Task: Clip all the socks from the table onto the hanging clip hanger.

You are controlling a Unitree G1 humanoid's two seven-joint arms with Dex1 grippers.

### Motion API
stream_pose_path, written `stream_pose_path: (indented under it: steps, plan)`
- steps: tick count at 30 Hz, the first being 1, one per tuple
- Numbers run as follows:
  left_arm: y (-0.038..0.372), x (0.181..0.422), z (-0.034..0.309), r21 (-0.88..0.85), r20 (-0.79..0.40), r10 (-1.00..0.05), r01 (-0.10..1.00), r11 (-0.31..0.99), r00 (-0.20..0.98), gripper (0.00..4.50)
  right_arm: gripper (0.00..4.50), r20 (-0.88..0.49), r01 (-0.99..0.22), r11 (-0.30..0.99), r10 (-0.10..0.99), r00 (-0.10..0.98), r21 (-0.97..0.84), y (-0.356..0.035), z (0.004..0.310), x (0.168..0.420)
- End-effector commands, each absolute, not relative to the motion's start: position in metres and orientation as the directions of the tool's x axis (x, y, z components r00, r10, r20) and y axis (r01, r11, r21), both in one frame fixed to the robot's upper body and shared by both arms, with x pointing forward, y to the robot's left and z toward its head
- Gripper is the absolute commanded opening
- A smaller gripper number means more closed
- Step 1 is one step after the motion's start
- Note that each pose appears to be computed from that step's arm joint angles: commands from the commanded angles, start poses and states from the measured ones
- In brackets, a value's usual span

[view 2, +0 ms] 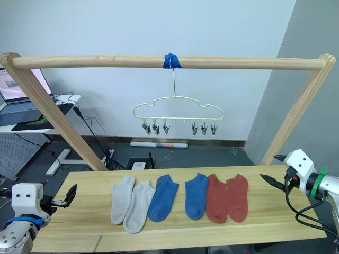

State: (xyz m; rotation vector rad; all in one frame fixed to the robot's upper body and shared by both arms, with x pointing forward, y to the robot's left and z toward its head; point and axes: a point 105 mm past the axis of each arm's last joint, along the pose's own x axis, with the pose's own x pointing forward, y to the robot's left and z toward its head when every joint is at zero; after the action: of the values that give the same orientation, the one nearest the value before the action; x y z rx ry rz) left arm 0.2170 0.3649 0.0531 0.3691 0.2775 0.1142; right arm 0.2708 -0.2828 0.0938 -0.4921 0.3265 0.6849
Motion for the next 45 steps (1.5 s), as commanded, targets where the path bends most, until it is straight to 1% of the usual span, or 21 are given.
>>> stream_pose_path:
  steps: [1,2,3,6,9,11,12,14,17,20,21,24,26,30,33,38,41,44,45]
  plan:
    - [0.373,0.220,0.063,0.340,-0.202,0.190,-0.113,0.934,0.961,4.49,4.50,-0.407,-0.669,0.650,0.536,0.740,-0.360,-0.278,0.107,0.274]
    - [0.374,0.220,0.060,0.322,-0.212,0.200,-0.125,0.938,0.957,4.49,4.50,-0.408,-0.670,0.650,0.536,0.739,-0.360,-0.278,0.107,0.273]
    - [0.372,0.222,0.059,0.316,-0.218,0.185,-0.110,0.942,0.958,4.49,4.50,-0.409,-0.669,0.650,0.535,0.739,-0.360,-0.279,0.107,0.273]
    - [0.364,0.224,0.065,0.290,-0.195,0.109,-0.049,0.956,0.975,4.49,4.50,-0.411,-0.669,0.652,0.533,0.740,-0.359,-0.281,0.106,0.272]
    - [0.359,0.223,0.069,0.266,-0.168,0.072,-0.025,0.964,0.983,4.49,4.50,-0.410,-0.667,0.653,0.532,0.741,-0.357,-0.281,0.104,0.271]
    - [0.351,0.222,0.074,0.266,-0.128,0.030,0.005,0.964,0.991,4.49,4.50,-0.409,-0.666,0.654,0.532,0.742,-0.358,-0.281,0.103,0.270]
    - [0.346,0.222,0.076,0.278,-0.108,-0.008,0.038,0.960,0.994,4.49,4.50,-0.407,-0.666,0.655,0.532,0.742,-0.358,-0.281,0.103,0.269]
    - [0.351,0.224,0.079,0.242,-0.080,0.035,-0.015,0.970,0.996,4.49,4.50,-0.402,-0.663,0.658,0.533,0.745,-0.356,-0.280,0.102,0.268]
    - [0.340,0.231,0.080,0.234,-0.069,-0.002,0.018,0.972,0.998,4.49,4.50,-0.400,-0.666,0.654,0.537,0.743,-0.359,-0.277,0.102,0.266]
    - [0.324,0.246,0.088,0.209,-0.028,-0.006,0.012,0.978,1.000,4.49,4.50,-0.384,-0.665,0.654,0.546,0.745,-0.361,-0.271,0.107,0.263]
    - [0.313,0.253,0.092,0.201,-0.009,-0.030,0.032,0.979,0.999,4.49,4.50,-0.373,-0.664,0.657,0.551,0.747,-0.358,-0.268,0.110,0.261]
    - [0.278,0.274,0.107,0.146,0.055,-0.136,0.127,0.981,0.989,4.49,4.50,-0.366,-0.704,0.630,0.603,0.709,-0.327,-0.249,0.118,0.251]
    - [0.265,0.283,0.111,0.098,0.054,-0.164,0.158,0.983,0.985,4.49,4.50,-0.352,-0.728,0.615,0.638,0.685,-0.304,-0.235,0.124,0.246]
    - [0.234,0.308,0.135,0.108,0.128,-0.220,0.207,0.972,0.967,4.49,4.50,-0.285,-0.789,0.551,0.737,0.613,-0.271,-0.187,0.147,0.237]
    - [0.218,0.318,0.143,0.117,0.163,-0.240,0.223,0.968,0.957,4.49,4.50,-0.240,-0.806,0.526,0.774,0.586,-0.273,-0.165,0.161,0.235]
    - [0.213,0.326,0.151,0.080,0.241,-0.207,0.193,0.978,0.948,4.49,4.50,-0.183,-0.813,0.509,0.803,0.566,-0.283,-0.145,0.177,0.237]
    - [0.217,0.327,0.149,0.069,0.247,-0.179,0.167,0.983,0.952,3.90,4.50,-0.170,-0.815,0.503,0.811,0.560,-0.287,-0.141,0.182,0.240]
    - [0.216,0.327,0.148,0.067,0.247,-0.180,0.169,0.983,0.952,3.02,4.50,-0.166,-0.817,0.500,0.814,0.556,-0.287,-0.139,0.184,0.240]
    - [0.216,0.327,0.148,0.059,0.245,-0.177,0.168,0.984,0.953,2.81,4.50,-0.161,-0.819,0.496,0.818,0.553,-0.289,-0.138,0.185,0.241]
